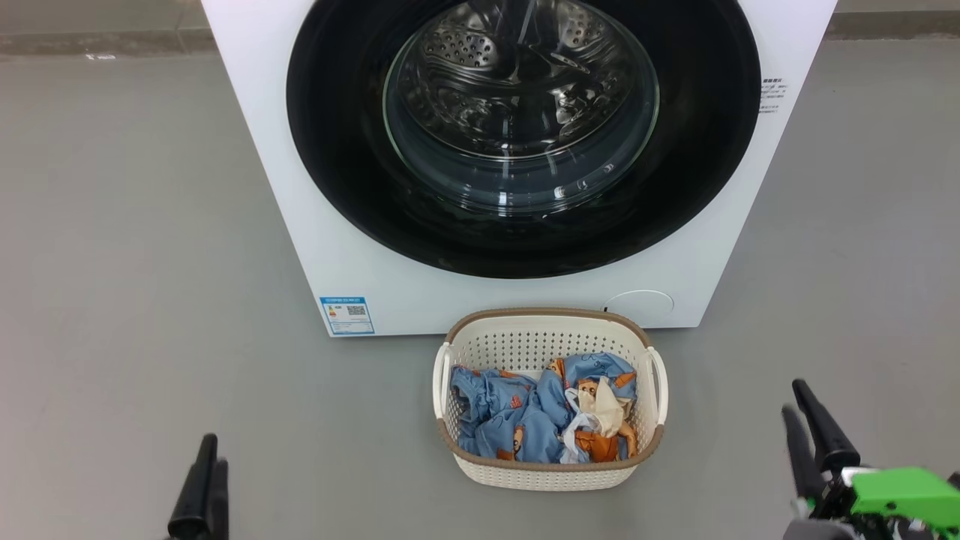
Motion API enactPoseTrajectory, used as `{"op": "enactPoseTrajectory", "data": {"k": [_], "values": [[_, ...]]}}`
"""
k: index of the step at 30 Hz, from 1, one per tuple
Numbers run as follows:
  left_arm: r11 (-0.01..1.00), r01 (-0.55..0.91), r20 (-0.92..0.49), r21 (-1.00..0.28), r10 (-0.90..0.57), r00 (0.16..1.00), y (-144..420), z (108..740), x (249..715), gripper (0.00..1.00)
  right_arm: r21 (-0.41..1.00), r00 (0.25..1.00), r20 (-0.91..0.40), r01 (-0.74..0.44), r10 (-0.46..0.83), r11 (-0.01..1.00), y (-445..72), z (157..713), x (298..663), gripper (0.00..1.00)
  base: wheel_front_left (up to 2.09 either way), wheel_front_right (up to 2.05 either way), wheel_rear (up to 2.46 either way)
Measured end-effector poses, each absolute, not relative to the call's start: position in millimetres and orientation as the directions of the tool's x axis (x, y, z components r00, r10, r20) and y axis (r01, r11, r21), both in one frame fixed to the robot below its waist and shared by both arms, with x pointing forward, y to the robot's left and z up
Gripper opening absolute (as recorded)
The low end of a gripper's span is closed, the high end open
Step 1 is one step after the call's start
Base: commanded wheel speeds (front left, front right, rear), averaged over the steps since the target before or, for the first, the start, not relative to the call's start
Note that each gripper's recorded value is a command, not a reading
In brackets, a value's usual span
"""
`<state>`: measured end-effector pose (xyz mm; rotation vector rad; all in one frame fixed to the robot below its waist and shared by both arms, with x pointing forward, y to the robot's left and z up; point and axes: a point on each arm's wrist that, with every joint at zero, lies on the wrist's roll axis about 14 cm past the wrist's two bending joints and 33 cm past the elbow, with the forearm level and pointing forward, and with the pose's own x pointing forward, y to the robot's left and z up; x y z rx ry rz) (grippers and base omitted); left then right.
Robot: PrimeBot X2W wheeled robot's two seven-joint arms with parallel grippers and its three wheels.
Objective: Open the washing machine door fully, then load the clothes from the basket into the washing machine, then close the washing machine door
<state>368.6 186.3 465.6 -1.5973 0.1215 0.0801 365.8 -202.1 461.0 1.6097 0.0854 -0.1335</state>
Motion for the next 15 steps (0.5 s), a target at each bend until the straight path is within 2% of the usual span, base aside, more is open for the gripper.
{"op": "enactPoseTrajectory", "data": {"k": [4, 15], "values": [[-0.036, -0.164, -0.163, -0.986, -0.029, 0.986, 184, 454, 361, 1.0, 0.983, 0.984, -0.176, 0.174, -0.027, -0.054, -200, 449, 359, 1.0, 0.0, 0.0, 0.0], [-0.026, -0.153, -0.153, -0.988, -0.006, 0.988, 185, 457, 362, 1.0, 0.987, 0.988, -0.152, 0.15, -0.03, -0.055, -198, 456, 362, 1.0, 0.0, 0.0, 0.0]]}}
